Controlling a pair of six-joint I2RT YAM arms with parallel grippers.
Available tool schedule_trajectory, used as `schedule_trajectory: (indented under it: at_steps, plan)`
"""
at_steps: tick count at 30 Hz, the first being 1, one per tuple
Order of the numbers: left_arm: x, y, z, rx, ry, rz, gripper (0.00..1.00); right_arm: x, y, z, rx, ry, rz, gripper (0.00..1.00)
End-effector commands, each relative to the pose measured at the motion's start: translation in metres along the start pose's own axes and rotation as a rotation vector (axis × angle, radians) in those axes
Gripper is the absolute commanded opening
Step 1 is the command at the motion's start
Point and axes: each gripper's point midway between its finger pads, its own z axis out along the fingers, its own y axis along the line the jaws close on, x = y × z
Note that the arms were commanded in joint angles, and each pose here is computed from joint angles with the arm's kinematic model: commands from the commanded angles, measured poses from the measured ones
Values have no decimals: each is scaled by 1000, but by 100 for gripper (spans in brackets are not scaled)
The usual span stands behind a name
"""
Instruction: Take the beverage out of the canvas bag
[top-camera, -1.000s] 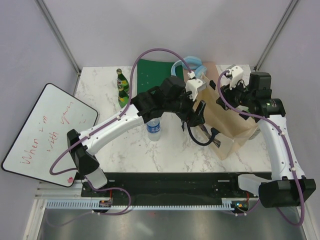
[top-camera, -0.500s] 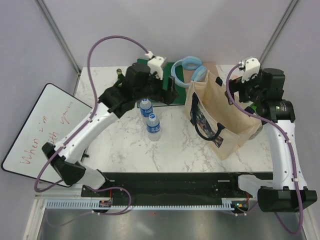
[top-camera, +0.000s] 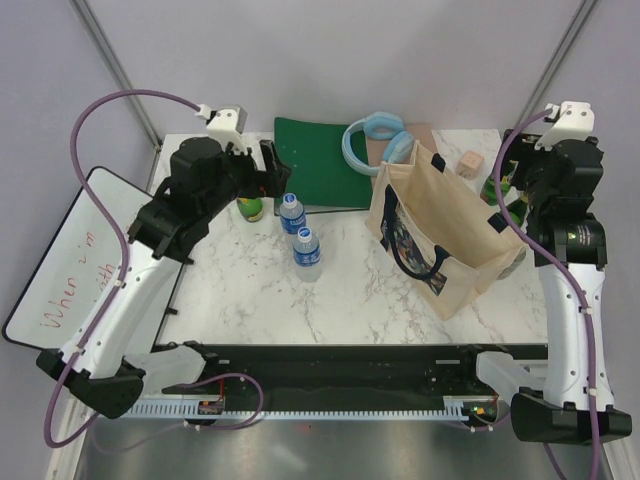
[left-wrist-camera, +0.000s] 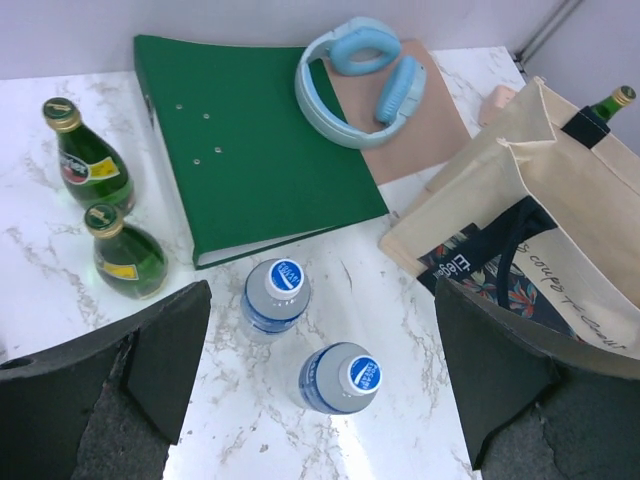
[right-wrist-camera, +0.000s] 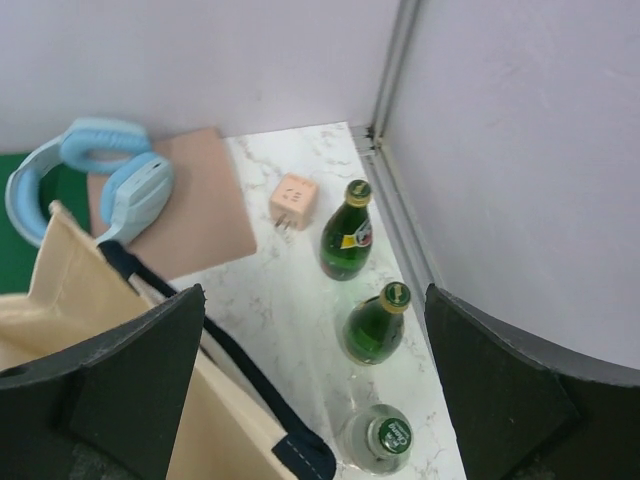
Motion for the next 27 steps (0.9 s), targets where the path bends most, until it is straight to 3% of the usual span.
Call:
schedule_trajectory:
  at_steps: [1, 13, 27]
  plan:
    - [-18, 21, -24, -96, -97, 13, 100, -35, -35, -10, 206, -121, 115, 98]
    - [-13, 29, -50, -111, -132, -7, 100, -33, -46, -14, 269, -135, 121, 98]
    - [-11, 29, -50, -110, -129, -11, 100, -22, -52, -11, 302, -116, 91, 98]
